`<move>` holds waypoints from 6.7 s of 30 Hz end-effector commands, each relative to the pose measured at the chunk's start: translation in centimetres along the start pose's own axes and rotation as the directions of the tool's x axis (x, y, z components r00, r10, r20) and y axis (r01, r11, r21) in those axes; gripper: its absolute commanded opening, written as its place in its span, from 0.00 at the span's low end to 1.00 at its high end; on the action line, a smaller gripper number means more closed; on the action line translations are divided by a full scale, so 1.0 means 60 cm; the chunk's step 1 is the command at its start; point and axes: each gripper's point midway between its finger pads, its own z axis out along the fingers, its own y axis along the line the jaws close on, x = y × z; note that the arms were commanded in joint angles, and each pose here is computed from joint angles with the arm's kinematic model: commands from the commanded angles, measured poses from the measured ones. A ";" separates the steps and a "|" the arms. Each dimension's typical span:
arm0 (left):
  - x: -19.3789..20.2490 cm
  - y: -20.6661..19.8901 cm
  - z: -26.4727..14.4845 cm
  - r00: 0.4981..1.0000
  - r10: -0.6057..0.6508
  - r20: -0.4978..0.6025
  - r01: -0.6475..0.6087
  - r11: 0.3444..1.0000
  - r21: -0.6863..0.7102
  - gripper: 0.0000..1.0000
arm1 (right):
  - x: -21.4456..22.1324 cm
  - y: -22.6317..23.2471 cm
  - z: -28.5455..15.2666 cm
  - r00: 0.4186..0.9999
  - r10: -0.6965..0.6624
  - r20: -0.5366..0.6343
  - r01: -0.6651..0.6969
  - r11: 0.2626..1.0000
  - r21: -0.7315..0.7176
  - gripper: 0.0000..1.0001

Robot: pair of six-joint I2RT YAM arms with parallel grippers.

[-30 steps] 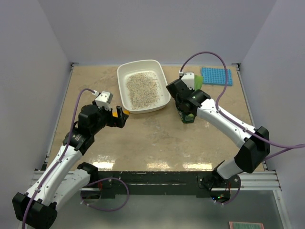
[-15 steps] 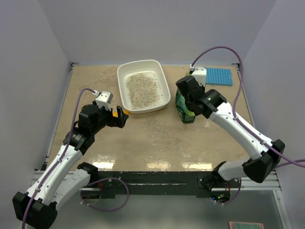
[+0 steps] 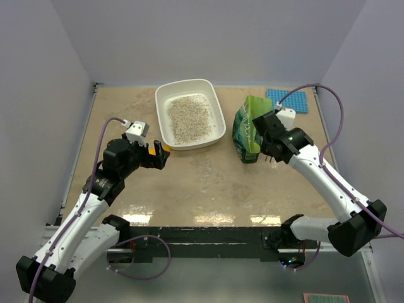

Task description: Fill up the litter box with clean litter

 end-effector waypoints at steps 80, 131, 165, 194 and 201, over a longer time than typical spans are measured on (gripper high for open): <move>0.031 -0.023 0.035 0.995 -0.022 -0.094 0.031 0.995 0.093 1.00 | -0.165 0.111 0.200 0.877 0.409 0.252 0.015 0.501 -0.865 0.70; -0.010 -0.034 0.008 1.000 -0.002 0.012 0.001 0.993 0.120 1.00 | -0.205 0.124 -0.290 0.772 0.104 0.627 0.550 0.386 -0.741 0.00; -0.066 -0.091 -0.060 0.981 0.088 0.172 -0.135 0.950 0.283 1.00 | -0.131 0.340 -0.456 0.785 0.094 0.612 0.616 -0.015 -0.788 0.00; -0.057 0.045 -0.061 1.000 -0.003 -0.029 -0.003 0.977 -0.214 1.00 | -0.062 0.297 -0.423 0.745 -0.082 0.662 0.661 -0.045 -0.749 0.51; -0.013 0.118 -0.059 0.970 -0.127 -0.208 0.005 0.865 -0.502 1.00 | -0.134 0.252 -0.440 0.743 0.013 0.669 0.660 0.144 -0.737 0.74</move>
